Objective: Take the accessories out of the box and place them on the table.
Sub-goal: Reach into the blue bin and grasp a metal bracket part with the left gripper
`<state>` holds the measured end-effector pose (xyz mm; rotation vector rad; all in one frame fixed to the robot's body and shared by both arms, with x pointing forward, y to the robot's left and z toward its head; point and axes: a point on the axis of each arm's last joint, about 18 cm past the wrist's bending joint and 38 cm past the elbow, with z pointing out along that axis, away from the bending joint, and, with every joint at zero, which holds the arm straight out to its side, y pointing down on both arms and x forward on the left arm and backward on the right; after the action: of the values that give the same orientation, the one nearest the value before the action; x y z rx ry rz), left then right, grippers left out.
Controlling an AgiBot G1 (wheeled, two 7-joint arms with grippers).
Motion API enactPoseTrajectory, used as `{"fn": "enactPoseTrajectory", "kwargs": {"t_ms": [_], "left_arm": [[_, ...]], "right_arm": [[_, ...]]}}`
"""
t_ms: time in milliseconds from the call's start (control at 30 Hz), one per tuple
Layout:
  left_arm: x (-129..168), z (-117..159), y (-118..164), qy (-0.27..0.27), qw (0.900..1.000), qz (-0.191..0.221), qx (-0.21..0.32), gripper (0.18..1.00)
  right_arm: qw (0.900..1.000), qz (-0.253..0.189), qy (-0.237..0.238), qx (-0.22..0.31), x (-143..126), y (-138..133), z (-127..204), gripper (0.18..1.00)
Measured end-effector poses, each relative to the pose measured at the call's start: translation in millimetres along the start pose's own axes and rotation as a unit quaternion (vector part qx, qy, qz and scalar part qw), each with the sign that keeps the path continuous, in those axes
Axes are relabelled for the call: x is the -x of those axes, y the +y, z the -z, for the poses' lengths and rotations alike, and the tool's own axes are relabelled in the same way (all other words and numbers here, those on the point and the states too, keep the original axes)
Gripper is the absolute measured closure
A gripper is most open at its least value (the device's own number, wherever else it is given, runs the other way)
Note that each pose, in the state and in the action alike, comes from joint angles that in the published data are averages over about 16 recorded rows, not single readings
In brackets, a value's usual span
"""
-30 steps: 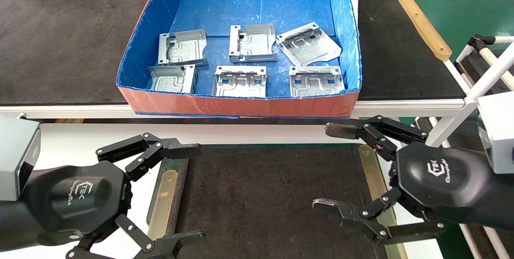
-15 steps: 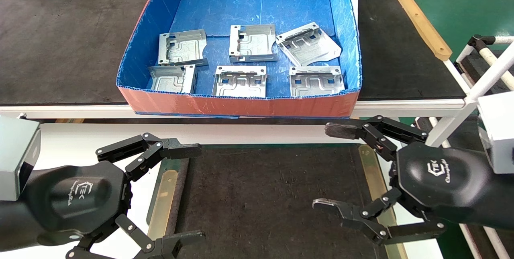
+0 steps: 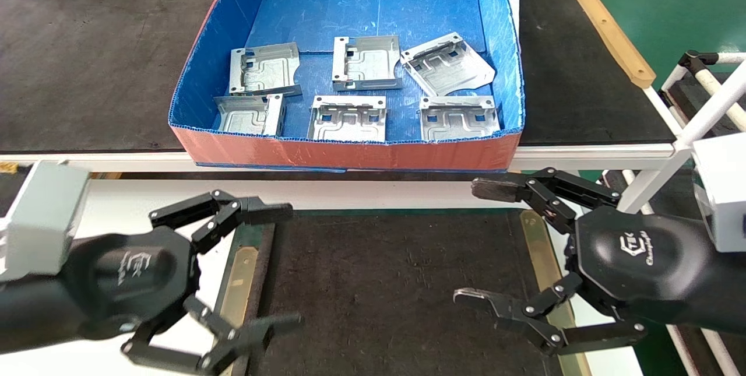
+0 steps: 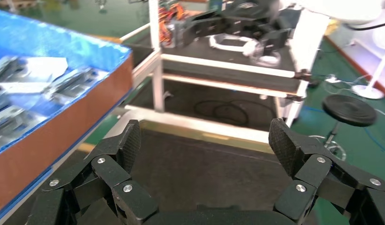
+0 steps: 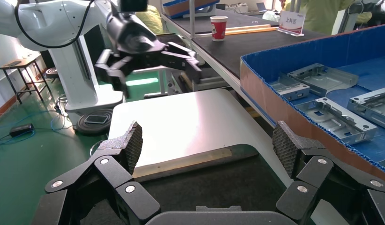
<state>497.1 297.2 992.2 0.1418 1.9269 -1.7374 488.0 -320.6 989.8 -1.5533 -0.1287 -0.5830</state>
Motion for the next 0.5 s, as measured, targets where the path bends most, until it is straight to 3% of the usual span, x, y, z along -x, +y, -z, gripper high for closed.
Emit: {"fn": "enactPoseTrajectory", "kwargs": {"t_ms": [500], "left_arm": [[59.9,-31.5,-4.9,-0.113,0.9932,0.022,0.021,0.183]], "right_arm": [[1.000,0.000,0.000,0.000,0.0,0.0,0.0,0.178]]}}
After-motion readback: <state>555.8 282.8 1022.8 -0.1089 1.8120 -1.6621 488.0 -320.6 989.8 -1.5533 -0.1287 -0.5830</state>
